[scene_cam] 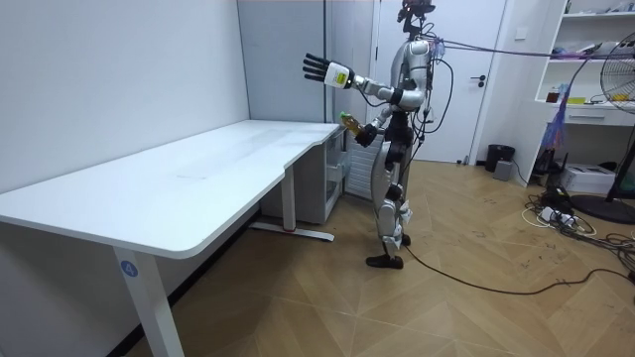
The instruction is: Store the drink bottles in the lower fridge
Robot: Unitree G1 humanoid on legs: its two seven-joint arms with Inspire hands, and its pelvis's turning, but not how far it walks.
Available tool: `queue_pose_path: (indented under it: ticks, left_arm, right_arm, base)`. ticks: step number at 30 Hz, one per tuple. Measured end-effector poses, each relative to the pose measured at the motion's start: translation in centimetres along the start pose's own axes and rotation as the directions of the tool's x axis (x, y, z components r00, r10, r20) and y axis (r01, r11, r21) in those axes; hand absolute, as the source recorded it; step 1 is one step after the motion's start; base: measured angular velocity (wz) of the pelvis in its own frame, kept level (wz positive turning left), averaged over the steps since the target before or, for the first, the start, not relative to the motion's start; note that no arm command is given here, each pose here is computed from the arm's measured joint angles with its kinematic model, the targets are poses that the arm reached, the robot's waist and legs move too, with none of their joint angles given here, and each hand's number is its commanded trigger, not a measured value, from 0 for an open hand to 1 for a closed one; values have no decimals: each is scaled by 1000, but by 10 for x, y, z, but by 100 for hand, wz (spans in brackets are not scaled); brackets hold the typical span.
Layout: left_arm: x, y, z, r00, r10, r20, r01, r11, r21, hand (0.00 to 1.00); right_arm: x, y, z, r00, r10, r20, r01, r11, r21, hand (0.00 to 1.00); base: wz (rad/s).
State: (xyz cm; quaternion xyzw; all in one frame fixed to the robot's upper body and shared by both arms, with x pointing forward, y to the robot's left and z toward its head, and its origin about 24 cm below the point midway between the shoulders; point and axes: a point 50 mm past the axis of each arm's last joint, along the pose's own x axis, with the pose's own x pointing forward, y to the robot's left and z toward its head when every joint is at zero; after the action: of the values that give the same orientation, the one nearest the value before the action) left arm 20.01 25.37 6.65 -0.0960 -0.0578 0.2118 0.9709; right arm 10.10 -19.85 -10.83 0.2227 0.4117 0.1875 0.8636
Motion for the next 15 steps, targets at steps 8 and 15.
queue_pose_path:
  ticks: [8,15]
  left_arm:
    - [-32,53,-72,912,243,-331,-213,969,125,0]
    - [-64,81,-115,775,370,-512,-290,928,233,0]
  right_arm:
    - [-8,-9,-21,996,-81,-23,84,990,114,100]
    - [-11,-15,-33,987,-151,-58,159,972,170,100]
  base:
    - [-5]
    - [-2]
